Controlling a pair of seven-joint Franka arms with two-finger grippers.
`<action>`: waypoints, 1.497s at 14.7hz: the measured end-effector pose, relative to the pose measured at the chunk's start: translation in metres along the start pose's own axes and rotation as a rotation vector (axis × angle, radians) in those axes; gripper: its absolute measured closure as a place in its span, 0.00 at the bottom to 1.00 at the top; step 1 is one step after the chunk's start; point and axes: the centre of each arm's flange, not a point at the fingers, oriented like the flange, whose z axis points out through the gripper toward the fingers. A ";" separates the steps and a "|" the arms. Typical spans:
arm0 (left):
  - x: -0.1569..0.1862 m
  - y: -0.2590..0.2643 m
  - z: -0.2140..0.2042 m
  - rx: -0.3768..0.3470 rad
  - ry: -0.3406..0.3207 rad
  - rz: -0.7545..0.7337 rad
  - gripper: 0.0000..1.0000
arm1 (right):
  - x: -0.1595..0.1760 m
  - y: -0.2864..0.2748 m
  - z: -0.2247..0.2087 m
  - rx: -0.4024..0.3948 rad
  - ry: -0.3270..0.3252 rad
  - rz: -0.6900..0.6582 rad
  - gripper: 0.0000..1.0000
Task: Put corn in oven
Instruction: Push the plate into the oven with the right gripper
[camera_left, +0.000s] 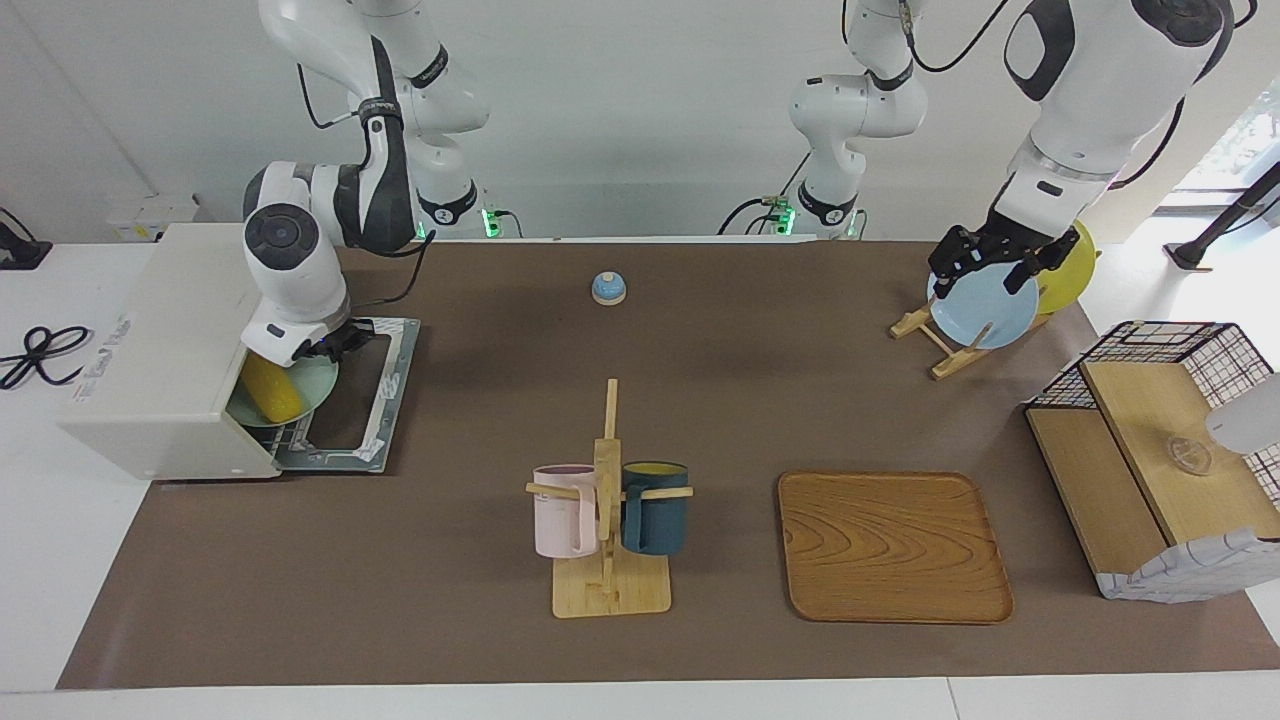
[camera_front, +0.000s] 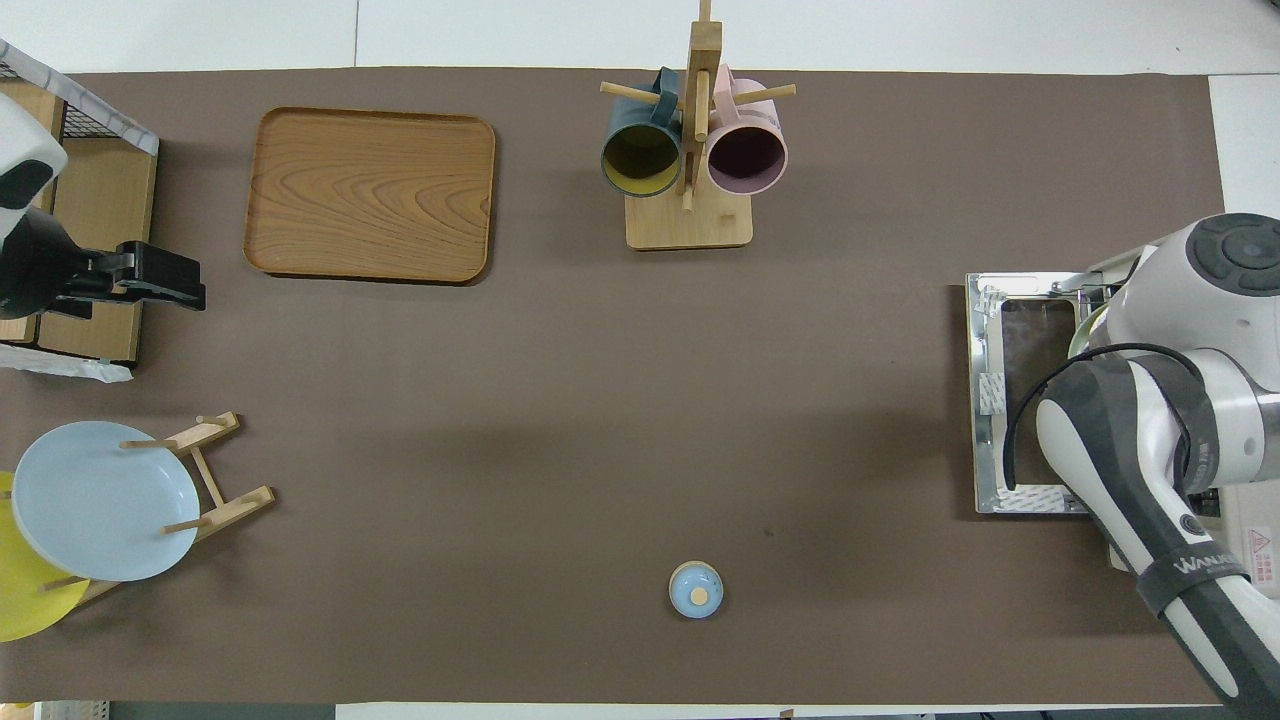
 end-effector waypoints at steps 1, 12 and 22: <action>0.000 0.000 0.000 0.000 0.000 0.000 0.00 | -0.001 0.001 0.001 0.002 -0.002 0.002 0.98; 0.000 0.000 0.000 0.000 0.000 0.000 0.00 | -0.008 0.004 0.006 0.009 -0.009 0.012 0.97; 0.000 0.000 0.000 0.000 0.000 0.000 0.00 | -0.008 0.007 0.007 0.013 -0.006 0.018 0.75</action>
